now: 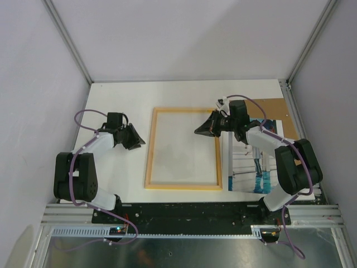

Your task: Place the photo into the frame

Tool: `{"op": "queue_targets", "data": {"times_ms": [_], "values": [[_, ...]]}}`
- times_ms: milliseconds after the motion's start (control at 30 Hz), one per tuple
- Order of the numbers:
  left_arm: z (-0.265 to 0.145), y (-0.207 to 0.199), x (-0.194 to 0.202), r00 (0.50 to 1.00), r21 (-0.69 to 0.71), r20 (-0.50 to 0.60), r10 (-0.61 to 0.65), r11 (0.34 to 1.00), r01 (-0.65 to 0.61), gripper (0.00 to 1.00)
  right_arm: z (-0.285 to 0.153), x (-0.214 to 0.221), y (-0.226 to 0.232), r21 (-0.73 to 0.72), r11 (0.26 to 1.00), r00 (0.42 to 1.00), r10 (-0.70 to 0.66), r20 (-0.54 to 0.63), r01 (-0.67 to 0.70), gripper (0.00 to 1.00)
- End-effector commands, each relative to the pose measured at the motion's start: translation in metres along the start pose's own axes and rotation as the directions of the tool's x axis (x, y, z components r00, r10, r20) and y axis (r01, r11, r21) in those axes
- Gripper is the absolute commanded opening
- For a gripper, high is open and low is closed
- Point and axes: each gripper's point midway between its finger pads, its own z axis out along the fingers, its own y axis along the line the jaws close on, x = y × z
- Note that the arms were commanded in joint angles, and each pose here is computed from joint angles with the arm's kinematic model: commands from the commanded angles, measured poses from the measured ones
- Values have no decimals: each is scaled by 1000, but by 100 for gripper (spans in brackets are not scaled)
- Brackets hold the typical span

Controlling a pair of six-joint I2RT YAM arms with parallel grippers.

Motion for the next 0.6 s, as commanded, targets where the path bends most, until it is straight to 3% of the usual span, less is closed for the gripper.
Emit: {"op": "queue_targets", "data": {"times_ms": [0,567], "values": [[2,0,0,1000,14,0,30,999,-30,34,0,-1,2,-34,999,999,-29,-14,29,0],[4,1,1,999,10,-4,32,999,-32,33,-10,-10,-5,-15,999,999,-45,28,45,0]]}}
